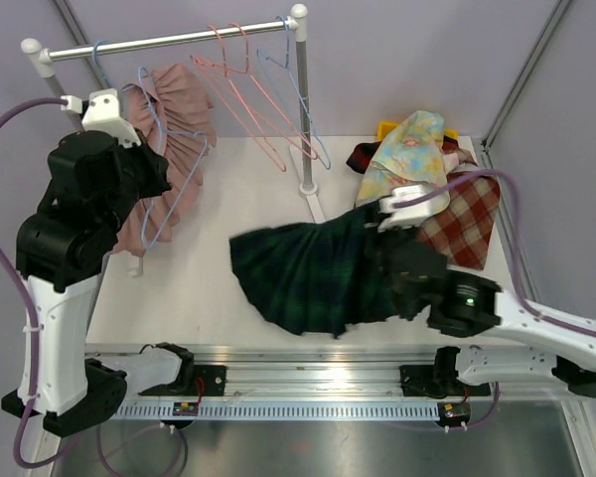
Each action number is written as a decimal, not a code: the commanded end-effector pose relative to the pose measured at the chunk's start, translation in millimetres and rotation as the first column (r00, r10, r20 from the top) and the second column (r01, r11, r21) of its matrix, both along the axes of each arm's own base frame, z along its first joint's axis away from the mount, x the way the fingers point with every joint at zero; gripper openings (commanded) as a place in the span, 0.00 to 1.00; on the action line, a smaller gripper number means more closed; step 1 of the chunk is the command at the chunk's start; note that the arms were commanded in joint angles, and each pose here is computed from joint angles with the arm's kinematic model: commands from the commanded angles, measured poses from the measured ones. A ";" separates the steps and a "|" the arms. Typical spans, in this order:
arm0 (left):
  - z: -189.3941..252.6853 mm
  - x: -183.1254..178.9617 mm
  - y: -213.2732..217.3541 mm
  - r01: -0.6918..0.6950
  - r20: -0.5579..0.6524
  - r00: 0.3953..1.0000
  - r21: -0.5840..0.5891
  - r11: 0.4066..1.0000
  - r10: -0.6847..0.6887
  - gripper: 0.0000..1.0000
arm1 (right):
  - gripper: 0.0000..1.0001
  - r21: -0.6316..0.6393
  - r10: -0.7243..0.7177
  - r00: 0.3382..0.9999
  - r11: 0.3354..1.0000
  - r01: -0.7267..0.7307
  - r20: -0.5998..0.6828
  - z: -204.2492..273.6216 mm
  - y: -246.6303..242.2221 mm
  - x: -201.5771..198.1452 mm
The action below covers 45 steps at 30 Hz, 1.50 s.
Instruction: Remove the skirt from the hanger
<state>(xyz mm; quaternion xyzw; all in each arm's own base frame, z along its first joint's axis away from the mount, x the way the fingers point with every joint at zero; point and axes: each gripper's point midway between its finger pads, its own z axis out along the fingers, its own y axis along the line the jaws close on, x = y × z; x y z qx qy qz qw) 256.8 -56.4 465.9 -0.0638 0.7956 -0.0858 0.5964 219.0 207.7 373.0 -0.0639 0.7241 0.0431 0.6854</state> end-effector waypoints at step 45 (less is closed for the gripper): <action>-30.4 202.9 -29.1 -0.010 0.009 1.000 0.020 1.000 0.010 0.03 | 0.97 0.275 -0.145 0.918 0.927 0.257 -0.369 -135.1 -136.0 189.1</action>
